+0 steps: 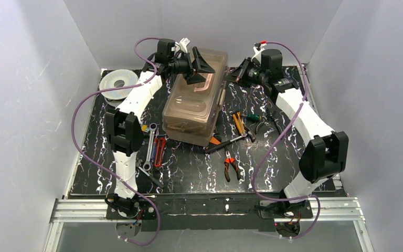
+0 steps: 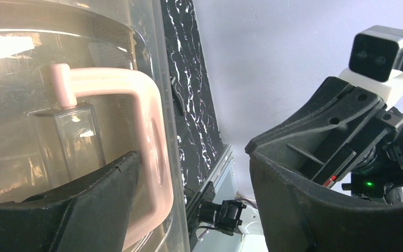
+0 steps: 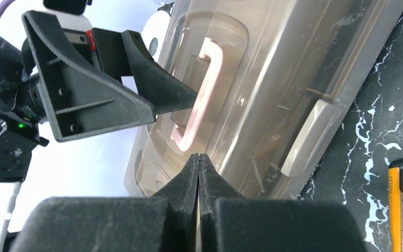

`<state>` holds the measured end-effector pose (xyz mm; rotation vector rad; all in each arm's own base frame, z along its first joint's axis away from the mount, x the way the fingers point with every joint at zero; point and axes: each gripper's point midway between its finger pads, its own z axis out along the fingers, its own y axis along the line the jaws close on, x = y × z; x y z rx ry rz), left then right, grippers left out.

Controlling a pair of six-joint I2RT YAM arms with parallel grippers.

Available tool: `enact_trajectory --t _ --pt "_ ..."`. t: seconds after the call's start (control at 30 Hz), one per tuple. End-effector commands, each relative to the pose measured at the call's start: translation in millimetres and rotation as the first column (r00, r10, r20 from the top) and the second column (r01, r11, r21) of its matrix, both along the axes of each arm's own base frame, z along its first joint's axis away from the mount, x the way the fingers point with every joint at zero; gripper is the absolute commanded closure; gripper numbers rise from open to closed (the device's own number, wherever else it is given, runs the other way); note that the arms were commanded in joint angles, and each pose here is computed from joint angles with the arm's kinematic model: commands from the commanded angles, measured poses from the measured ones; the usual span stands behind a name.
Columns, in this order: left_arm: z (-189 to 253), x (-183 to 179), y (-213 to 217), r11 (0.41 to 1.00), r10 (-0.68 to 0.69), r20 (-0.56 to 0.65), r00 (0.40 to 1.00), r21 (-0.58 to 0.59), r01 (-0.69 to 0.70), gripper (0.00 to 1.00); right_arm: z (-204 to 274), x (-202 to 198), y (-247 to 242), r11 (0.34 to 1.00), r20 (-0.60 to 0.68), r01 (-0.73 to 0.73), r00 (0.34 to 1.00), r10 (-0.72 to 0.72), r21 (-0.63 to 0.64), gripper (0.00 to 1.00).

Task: Pack the tool kit

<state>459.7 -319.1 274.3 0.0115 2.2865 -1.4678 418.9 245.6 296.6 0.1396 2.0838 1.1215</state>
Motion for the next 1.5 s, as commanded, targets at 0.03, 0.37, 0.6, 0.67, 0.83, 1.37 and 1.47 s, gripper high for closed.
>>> enact_trajectory --t 0.03,0.37,0.6,0.67,0.83,1.37,1.47 --pt "42.7 -15.8 -1.7 0.997 -0.042 0.07 0.997 -0.065 0.047 0.26 13.4 7.7 12.2 1.0 -0.032 0.002 0.999 -0.003 -0.02 0.99" --pt "52.4 -16.1 5.3 0.995 -0.036 0.088 0.995 -0.095 0.044 0.26 -11.7 21.4 38.9 0.998 -0.171 -0.016 0.985 0.004 -0.066 0.99" --pt "59.6 -17.3 12.7 0.992 -0.027 0.092 0.995 -0.116 0.038 0.26 -22.8 24.4 62.6 0.997 -0.204 -0.067 0.977 0.059 -0.033 0.99" --pt "60.5 -16.6 15.1 0.992 -0.022 0.093 0.995 -0.123 0.034 0.26 -25.3 25.2 66.8 0.997 -0.209 -0.074 0.976 0.066 -0.033 0.99" --pt "57.4 -16.2 21.4 0.996 -0.008 0.089 0.996 -0.083 0.016 0.26 -24.3 27.4 63.0 0.997 -0.197 -0.059 0.979 0.05 -0.042 0.99" --pt "-11.9 -23.0 10.6 0.878 0.017 0.175 0.984 0.468 -0.099 0.24 -6.7 16.0 -25.5 0.946 -0.022 0.316 0.948 -0.319 -0.074 0.99" --pt "-24.2 -21.0 22.3 0.819 0.031 0.18 0.983 0.56 -0.128 0.23 -5.2 14.3 -42.0 0.936 -0.022 0.345 0.937 -0.347 -0.075 0.99"
